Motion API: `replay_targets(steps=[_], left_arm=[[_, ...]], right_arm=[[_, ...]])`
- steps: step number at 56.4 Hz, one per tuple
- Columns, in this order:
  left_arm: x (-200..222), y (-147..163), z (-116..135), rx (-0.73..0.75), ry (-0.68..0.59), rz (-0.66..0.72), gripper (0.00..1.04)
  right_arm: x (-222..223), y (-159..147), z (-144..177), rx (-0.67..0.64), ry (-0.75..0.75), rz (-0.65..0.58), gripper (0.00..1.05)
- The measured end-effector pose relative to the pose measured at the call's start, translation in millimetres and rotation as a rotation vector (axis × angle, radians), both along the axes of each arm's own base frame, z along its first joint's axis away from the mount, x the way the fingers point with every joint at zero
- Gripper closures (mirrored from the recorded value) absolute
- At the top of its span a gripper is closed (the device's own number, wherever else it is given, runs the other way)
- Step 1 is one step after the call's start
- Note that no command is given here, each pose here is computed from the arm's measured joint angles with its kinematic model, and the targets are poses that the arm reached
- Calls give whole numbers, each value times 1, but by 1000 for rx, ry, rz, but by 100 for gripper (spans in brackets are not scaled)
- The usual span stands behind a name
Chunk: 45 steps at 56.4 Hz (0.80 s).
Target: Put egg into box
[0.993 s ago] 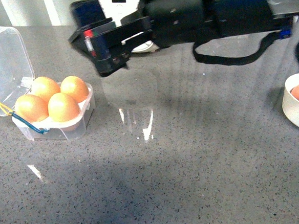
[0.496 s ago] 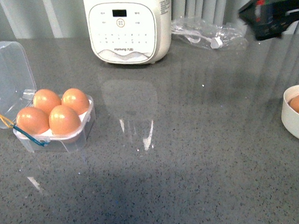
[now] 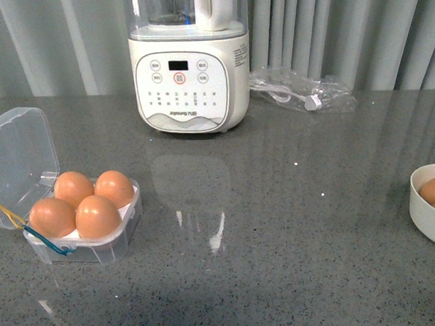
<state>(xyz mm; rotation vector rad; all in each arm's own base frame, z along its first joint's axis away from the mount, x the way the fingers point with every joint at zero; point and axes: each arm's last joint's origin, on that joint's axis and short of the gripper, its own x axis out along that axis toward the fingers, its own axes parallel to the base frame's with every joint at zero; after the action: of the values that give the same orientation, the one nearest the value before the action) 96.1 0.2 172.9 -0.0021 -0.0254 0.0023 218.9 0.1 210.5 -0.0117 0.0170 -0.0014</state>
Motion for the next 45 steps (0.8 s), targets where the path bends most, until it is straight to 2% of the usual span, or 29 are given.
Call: replay_targets(steps=[4,24,45], left_arm=[[0,0,0,0,0,0,7],[0,0,0,0,0,0,7],[0,0,0,0,0,0,7]], right_arm=[[-14,0,-6,0,-8,3,102],[-56,0,-29,1,-5,3,102],[-80,0,-42,1,-21,3,102]])
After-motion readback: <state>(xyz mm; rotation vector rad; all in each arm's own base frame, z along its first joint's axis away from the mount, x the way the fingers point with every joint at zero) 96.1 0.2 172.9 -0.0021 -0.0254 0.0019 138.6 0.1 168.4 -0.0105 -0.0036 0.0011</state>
